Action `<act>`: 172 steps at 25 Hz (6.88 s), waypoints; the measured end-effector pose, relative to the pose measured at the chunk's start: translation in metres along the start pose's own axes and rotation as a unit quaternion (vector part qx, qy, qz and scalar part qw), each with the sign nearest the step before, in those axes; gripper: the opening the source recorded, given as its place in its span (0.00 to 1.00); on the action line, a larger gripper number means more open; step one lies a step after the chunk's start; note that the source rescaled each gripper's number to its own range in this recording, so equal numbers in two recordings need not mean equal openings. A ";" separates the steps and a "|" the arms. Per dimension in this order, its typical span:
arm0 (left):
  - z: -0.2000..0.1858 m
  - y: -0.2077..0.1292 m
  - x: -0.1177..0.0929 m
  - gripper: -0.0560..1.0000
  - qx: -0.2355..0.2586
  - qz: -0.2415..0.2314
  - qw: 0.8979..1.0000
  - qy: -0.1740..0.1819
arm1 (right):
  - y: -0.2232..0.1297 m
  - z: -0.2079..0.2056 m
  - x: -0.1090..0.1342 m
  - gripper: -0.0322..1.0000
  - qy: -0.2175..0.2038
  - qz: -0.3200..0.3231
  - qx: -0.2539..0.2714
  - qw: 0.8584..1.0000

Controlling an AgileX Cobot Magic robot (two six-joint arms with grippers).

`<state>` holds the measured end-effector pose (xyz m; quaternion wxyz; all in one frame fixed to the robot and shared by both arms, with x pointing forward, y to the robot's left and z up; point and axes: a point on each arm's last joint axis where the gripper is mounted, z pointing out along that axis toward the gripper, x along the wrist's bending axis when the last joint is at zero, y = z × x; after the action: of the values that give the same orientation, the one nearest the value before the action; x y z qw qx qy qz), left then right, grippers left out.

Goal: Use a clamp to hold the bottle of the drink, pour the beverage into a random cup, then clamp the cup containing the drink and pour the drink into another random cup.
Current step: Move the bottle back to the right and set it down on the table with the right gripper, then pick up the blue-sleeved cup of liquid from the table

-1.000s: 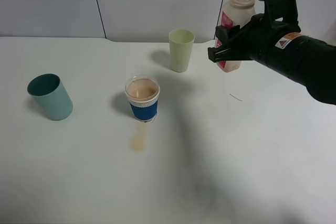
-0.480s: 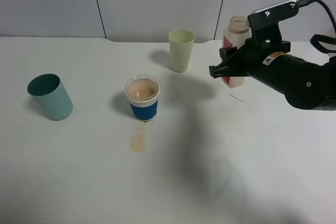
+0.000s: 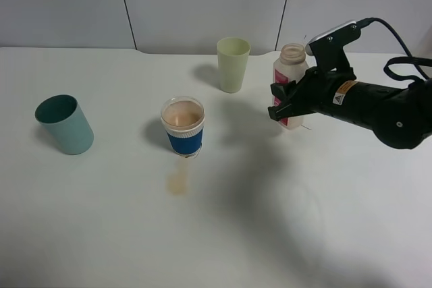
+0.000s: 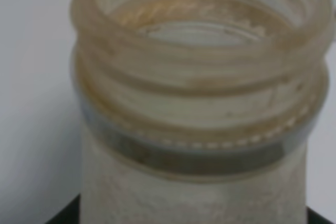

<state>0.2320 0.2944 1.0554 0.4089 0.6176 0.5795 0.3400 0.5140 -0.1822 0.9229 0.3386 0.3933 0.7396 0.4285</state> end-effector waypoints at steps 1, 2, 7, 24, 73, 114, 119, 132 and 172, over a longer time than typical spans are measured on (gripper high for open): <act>0.000 0.000 0.000 1.00 0.000 0.000 1.000 0.000 | 0.000 0.000 -0.001 0.03 0.005 -0.004 0.000 1.000; 0.000 0.000 0.000 1.00 0.000 0.000 1.000 0.000 | 0.000 0.000 -0.001 0.03 0.008 -0.008 -0.001 1.000; 0.000 0.000 0.000 1.00 0.000 0.000 1.000 0.000 | -0.003 -0.001 -0.003 0.03 0.051 -0.033 -0.002 0.998; 0.000 0.000 0.000 1.00 0.000 0.000 1.000 0.000 | -0.036 0.023 0.001 0.03 0.073 -0.019 -0.024 0.997; 0.000 0.000 0.000 1.00 0.000 0.000 1.000 0.000 | -0.044 0.030 -0.001 0.03 0.054 0.038 -0.058 0.996; 0.000 0.000 0.000 1.00 0.000 0.000 1.000 0.000 | 0.080 -0.086 -0.054 1.00 -0.084 0.040 -0.095 0.991; 0.000 0.000 0.000 1.00 0.000 0.000 1.000 0.000 | 0.093 -0.118 -0.088 1.00 -0.152 0.046 -0.077 0.984; 0.000 0.000 0.000 1.00 0.000 0.000 1.000 0.000 | 0.104 -0.269 -0.076 1.00 -0.280 0.108 -0.106 0.948; 0.000 0.000 0.000 1.00 0.000 0.000 1.000 0.000 | -0.003 -0.329 0.009 1.00 -0.220 0.179 0.057 0.957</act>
<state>0.2320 0.2944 1.0554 0.4089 0.6176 0.5795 0.3400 0.2333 -0.2958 1.0513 0.3873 0.6226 0.5877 0.3420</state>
